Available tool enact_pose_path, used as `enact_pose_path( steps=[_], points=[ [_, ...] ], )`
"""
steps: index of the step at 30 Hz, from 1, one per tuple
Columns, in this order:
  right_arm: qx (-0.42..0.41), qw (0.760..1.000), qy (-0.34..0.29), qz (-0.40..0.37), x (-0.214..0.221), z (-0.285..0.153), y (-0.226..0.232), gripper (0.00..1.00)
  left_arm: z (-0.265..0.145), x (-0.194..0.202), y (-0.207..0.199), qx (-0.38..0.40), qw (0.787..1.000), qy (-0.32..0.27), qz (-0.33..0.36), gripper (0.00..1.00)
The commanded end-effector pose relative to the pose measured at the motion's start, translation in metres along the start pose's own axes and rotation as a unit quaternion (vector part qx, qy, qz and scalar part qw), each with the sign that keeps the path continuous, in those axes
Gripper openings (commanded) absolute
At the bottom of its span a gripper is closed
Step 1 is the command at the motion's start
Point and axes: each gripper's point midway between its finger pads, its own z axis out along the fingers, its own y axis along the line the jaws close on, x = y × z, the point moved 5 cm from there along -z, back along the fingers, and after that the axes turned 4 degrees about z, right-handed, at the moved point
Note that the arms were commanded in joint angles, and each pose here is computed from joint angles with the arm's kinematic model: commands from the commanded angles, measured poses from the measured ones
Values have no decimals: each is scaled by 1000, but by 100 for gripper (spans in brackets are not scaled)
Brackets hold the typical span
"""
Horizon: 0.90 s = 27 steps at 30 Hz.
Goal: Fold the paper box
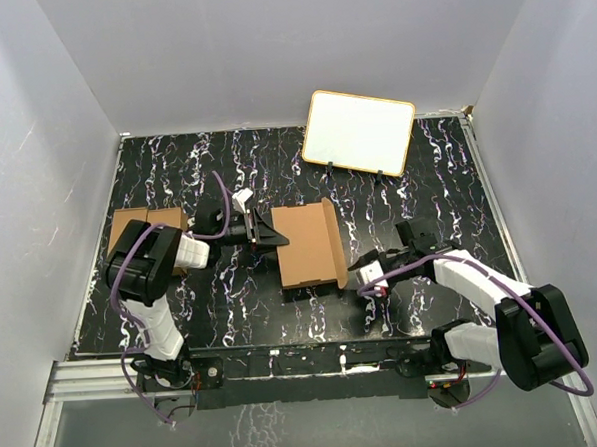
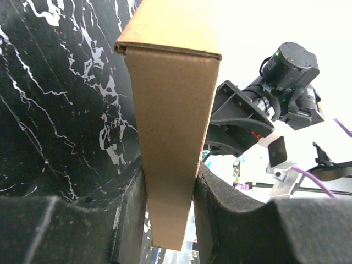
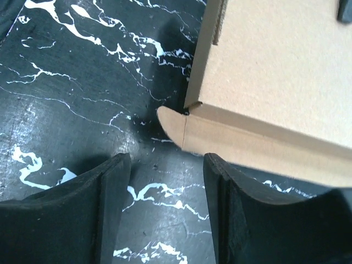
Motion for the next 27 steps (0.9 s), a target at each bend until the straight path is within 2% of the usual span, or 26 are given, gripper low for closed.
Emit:
enact_pose_path(
  steps=[1,16,27],
  points=[
    [14,993,-23,-118,-17,4,-20,58,-2,-8,-18,47,999,15,0,0],
    [4,991,-46,-125,-47,14,-29,46,0,-12,-22,71,997,25,-31,0],
    [-11,992,-84,-98,-64,13,-28,48,1,-15,-21,67,997,19,-33,0]
  ],
)
